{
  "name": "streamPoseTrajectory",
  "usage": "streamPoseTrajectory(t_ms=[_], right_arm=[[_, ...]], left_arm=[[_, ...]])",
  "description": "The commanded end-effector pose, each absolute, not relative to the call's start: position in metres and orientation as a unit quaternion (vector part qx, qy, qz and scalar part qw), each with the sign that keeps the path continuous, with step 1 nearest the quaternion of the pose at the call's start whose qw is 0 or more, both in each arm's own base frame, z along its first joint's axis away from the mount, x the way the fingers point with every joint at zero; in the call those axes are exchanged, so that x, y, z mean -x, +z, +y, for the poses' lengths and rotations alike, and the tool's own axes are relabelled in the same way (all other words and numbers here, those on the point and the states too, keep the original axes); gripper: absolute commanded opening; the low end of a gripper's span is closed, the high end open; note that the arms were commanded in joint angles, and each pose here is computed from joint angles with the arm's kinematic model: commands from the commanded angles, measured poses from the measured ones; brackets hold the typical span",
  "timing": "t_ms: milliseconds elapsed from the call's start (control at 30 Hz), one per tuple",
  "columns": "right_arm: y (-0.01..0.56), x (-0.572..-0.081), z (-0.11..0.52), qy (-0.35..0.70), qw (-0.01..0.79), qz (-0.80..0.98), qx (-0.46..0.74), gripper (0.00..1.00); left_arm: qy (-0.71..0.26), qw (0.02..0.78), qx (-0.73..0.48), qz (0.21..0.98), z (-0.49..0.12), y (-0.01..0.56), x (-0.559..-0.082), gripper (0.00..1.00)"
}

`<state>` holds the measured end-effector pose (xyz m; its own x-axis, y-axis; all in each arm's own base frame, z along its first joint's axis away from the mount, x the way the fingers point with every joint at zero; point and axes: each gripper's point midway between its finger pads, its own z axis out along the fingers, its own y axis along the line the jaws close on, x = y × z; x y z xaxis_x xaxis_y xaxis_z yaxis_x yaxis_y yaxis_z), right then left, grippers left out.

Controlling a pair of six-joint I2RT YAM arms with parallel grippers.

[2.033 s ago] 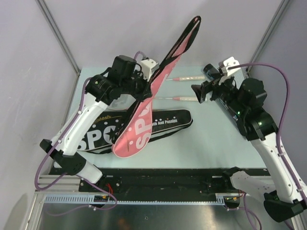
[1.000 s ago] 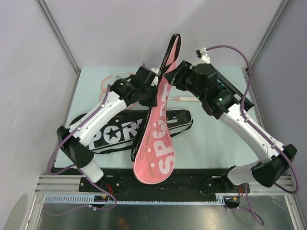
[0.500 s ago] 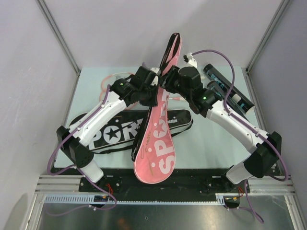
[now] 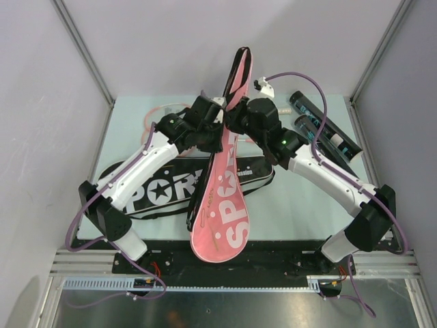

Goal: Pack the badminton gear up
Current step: Open the racket bag at the center of the board.

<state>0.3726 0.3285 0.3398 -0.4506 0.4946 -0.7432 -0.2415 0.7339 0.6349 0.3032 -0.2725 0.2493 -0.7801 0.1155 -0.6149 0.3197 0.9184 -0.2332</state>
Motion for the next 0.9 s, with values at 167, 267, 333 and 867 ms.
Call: streamPoseTrajectory(t_ms=[167,267,333,867], right_arm=[[0.358,-0.353,0.313,0.335,0.542,0.766,0.088,0.46],[0.375,-0.34,0.259,0.354,0.521,0.759,0.162,0.65],[0.418,-0.322,0.217,0.379,0.556,0.711,0.203,0.76],[0.552,-0.307,0.179,0.2,0.705,0.53,0.427,1.0]], left_arm=[[-0.19,0.404,-0.196,0.873,-0.272,0.305,-0.302,0.0],[-0.177,0.442,-0.249,0.843,-0.264,0.326,-0.3,0.0],[-0.173,0.467,-0.297,0.815,-0.263,0.335,-0.298,0.0],[-0.16,0.46,-0.478,0.731,-0.274,0.321,-0.272,0.0]])
